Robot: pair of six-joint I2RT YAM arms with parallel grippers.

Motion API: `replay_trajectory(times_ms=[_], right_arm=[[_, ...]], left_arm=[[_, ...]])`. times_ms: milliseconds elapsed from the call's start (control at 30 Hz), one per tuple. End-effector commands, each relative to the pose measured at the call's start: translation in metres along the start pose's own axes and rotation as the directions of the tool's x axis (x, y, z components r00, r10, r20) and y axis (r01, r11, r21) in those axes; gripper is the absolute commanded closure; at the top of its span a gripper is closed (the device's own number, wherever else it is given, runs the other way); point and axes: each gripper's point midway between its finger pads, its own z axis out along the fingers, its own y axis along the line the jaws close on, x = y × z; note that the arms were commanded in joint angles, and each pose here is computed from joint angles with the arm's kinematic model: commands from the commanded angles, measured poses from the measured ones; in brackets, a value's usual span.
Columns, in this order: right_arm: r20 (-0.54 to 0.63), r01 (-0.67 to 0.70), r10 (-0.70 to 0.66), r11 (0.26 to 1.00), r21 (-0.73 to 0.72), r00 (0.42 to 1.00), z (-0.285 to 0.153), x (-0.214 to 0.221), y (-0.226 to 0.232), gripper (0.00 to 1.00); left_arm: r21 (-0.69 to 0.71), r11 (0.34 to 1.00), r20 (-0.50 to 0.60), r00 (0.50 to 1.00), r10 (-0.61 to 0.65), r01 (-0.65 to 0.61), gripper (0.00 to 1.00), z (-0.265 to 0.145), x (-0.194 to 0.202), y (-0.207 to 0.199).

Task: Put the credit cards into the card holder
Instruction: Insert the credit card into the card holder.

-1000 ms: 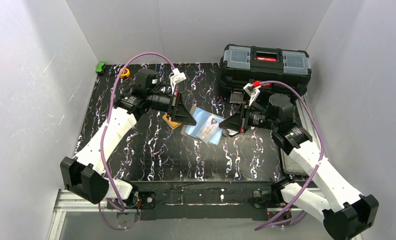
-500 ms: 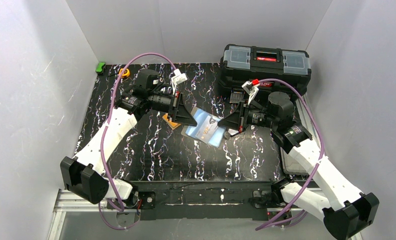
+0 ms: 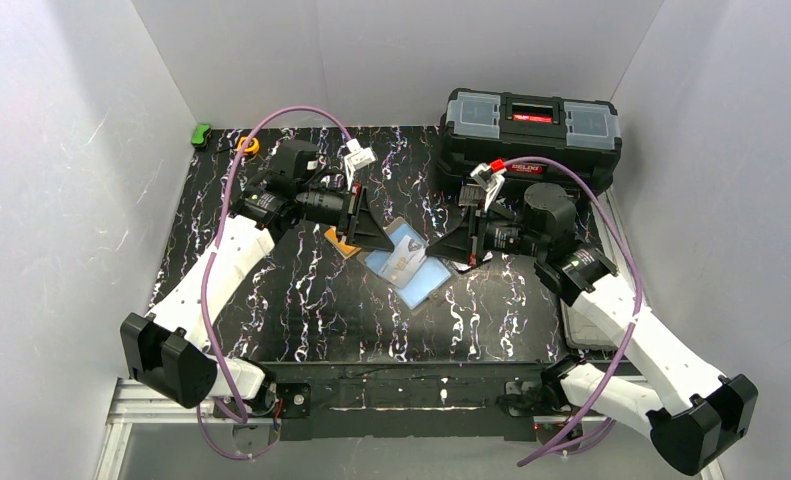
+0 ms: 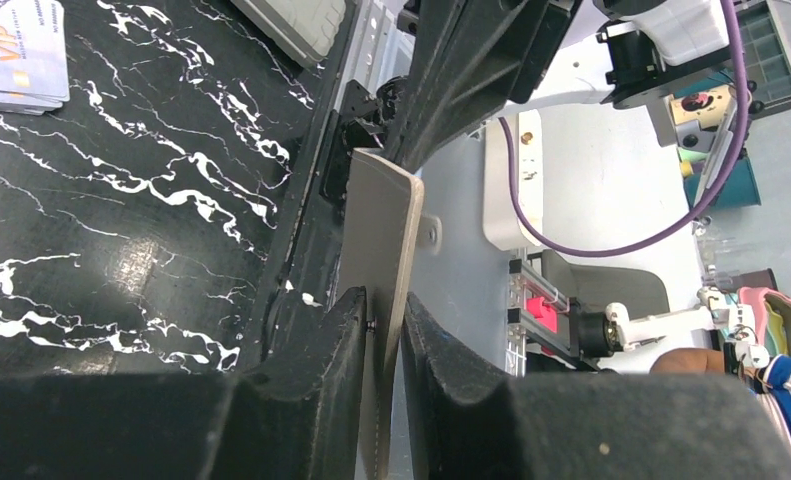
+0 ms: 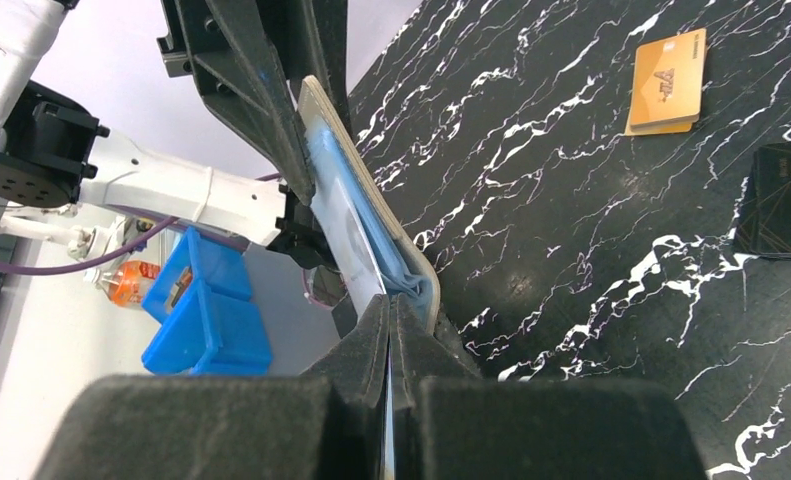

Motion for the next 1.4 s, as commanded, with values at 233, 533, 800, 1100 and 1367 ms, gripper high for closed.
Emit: replay_trajectory(times_ms=[233, 533, 800, 1100, 1367], right_arm=[[0.071, 0.028, -0.029, 1.0, 0.008, 0.997, 0.006, -0.022, 0.009, 0.99], [0.09, 0.022, -0.024, 0.999, 0.025, 0.996, 0.007, -0.027, 0.007, 0.99], [0.074, 0.015, -0.017, 0.999, 0.031, 0.997, 0.009, -0.024, 0.005, 0.99], [0.075, 0.02, -0.033, 0.985, 0.174, 0.997, 0.003, -0.027, -0.016, 0.65], [0.09, 0.029, -0.055, 0.964, 0.263, 0.994, -0.003, -0.045, -0.024, 0.42]], left_arm=[[0.008, 1.0, -0.009, 1.0, -0.004, 0.005, 0.8, -0.003, 0.011, -0.013], [0.041, 0.997, -0.041, 0.997, -0.059, 0.061, 0.76, 0.004, 0.025, -0.014], [-0.095, 0.993, 0.039, 0.997, -0.061, 0.065, 1.0, 0.007, 0.013, 0.011], [-0.164, 0.976, 0.094, 0.987, -0.127, 0.141, 1.0, -0.002, 0.004, 0.019], [-0.204, 0.953, 0.109, 0.973, -0.203, 0.222, 1.0, -0.003, 0.018, 0.042]])
